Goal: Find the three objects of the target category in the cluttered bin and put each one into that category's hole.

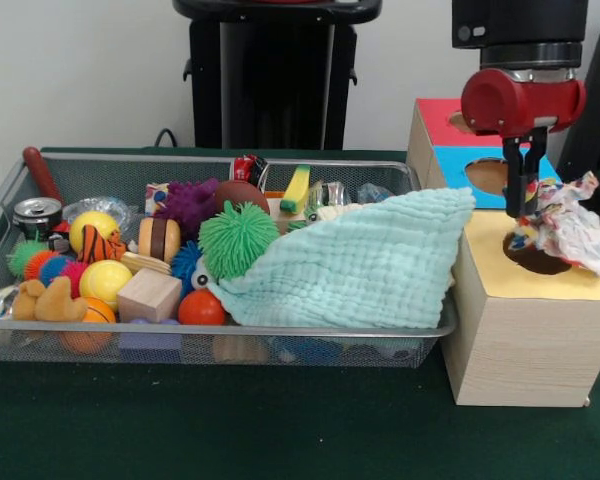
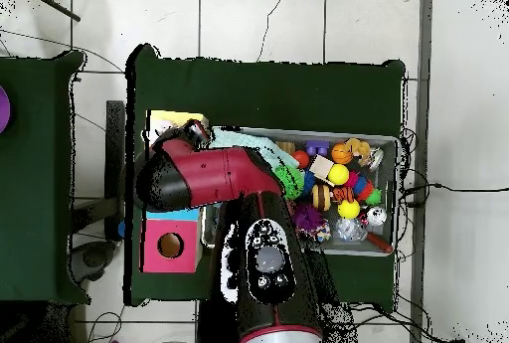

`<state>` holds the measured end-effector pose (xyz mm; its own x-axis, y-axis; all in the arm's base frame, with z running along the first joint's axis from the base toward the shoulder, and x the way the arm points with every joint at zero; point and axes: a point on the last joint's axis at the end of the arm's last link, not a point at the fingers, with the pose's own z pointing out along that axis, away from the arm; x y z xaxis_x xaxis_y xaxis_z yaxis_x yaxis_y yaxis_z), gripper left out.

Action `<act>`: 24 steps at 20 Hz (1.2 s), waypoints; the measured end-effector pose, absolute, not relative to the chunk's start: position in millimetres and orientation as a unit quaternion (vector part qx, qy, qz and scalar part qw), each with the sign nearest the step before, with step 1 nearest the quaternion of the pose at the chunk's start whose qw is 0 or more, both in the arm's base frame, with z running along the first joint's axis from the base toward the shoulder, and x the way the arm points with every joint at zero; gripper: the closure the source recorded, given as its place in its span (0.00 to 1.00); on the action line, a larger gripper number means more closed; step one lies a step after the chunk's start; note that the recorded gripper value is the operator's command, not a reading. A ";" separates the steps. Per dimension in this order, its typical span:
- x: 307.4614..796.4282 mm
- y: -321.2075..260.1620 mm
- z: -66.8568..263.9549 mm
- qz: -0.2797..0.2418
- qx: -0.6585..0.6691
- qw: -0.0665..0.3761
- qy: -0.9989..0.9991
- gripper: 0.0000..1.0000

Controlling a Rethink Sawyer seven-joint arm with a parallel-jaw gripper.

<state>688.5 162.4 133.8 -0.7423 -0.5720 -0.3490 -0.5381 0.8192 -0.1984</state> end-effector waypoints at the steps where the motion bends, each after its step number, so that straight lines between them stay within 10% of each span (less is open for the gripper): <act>1: 689.3 161.0 134.3 -0.044 -0.297 0.201 0.932 1.00; 24: 680.5 155.9 97.1 -0.042 -0.296 0.173 0.938 1.00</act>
<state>680.5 155.9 97.1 -0.7650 -0.5695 -0.3006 -0.5405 0.8216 -0.1811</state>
